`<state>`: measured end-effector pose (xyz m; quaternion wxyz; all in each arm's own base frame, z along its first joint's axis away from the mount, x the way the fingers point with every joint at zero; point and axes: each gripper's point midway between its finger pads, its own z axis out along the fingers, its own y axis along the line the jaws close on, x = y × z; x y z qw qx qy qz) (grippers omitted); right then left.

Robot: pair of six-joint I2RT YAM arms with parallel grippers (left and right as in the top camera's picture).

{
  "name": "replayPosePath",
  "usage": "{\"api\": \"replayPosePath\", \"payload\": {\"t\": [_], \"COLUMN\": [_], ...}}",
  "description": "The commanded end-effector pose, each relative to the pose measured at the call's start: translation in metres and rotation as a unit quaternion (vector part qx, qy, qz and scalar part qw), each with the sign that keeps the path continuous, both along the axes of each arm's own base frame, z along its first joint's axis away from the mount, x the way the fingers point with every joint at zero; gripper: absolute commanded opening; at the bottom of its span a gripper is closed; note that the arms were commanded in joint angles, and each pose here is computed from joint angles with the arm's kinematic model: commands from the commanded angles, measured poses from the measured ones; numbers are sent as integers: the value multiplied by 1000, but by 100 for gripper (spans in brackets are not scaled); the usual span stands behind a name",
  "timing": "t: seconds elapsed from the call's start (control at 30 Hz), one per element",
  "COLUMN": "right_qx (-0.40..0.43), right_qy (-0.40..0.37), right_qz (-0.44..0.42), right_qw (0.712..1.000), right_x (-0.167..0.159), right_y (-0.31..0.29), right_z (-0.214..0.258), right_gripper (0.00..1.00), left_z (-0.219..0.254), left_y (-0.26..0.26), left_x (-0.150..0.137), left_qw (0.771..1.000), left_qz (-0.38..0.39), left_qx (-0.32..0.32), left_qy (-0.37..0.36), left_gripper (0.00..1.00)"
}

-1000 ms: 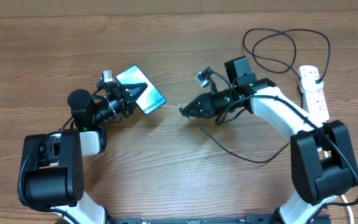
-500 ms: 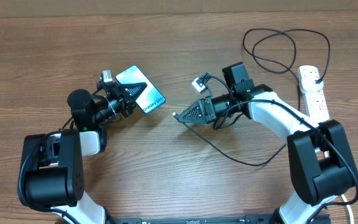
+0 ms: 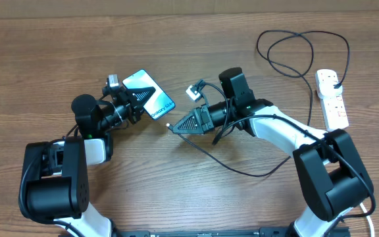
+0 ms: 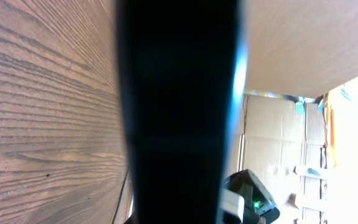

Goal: Plug charger to phone and switch on socket
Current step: 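Align the plug with the phone's bottom port using the right gripper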

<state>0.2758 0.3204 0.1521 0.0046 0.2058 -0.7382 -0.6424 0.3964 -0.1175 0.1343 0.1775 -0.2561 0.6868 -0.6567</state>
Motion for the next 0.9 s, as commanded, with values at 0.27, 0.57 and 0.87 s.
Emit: {"api": "replayPosePath", "payload": {"t": [0.27,0.57,0.87], "right_qx": [-8,-2,0], "right_qy": [13,33,32], "right_qz": [-32,-35,-39], "right_qw": [999,999,999], "right_x": [14,20,23], "right_y": [2,6,7], "right_z": [5,2,2], "right_gripper": [4,4,4], "left_z": [25,31,31], "left_y": [-5,-5,-6], "left_x": [-4,-5,-5], "left_qw": [999,999,999], "left_qz": [-34,-36,-38], "left_qx": [-18,-30,-30], "left_qy": [-23,-21,-21], "left_gripper": [4,5,4]}}
